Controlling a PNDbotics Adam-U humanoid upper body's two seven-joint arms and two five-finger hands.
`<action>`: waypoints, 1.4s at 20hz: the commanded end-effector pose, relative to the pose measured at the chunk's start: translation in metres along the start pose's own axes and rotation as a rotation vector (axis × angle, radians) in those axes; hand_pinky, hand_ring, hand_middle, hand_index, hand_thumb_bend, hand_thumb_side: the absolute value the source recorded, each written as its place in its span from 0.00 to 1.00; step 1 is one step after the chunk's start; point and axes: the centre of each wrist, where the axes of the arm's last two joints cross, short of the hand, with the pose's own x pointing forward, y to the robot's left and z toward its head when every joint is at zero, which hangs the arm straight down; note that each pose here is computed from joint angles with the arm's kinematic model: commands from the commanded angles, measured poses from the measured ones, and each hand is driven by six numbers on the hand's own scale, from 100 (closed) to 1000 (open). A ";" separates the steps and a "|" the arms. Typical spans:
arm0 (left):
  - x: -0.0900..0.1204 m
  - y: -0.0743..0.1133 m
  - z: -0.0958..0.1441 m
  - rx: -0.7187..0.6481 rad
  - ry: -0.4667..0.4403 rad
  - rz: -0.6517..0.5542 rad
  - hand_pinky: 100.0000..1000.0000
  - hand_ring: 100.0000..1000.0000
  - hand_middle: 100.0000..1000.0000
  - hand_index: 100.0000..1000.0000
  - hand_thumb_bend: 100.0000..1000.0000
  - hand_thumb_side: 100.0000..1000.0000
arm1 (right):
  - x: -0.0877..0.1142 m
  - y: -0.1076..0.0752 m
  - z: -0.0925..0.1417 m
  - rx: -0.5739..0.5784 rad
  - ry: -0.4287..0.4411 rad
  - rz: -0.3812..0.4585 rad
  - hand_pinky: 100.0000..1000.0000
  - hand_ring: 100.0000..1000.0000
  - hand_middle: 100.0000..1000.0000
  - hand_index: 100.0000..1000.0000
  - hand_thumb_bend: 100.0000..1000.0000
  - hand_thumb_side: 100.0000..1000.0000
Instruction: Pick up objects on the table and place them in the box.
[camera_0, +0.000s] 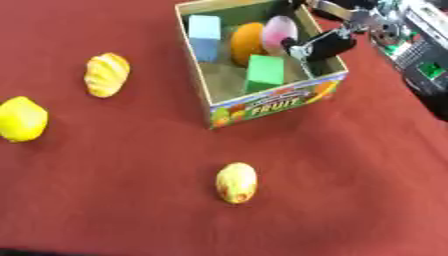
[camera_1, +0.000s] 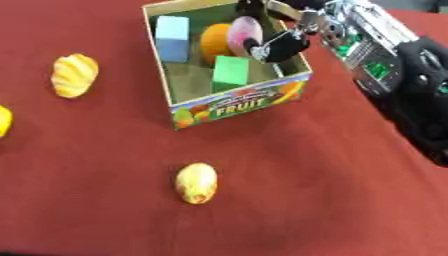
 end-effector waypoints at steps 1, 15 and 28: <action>0.006 0.003 -0.005 -0.014 -0.030 -0.012 0.69 0.55 0.51 0.80 0.00 0.47 | 0.000 -0.022 0.013 -0.038 0.011 0.044 0.83 0.82 0.80 0.88 0.15 0.12; 0.005 0.004 -0.004 -0.009 -0.026 -0.020 0.69 0.55 0.51 0.80 0.00 0.47 | 0.055 -0.034 0.096 -0.070 -0.341 0.064 0.80 0.76 0.72 0.84 0.07 0.09; 0.004 0.003 -0.002 -0.015 -0.016 -0.014 0.69 0.55 0.51 0.80 0.00 0.47 | 0.089 0.013 0.078 0.131 -0.551 0.071 0.80 0.76 0.71 0.82 0.00 0.06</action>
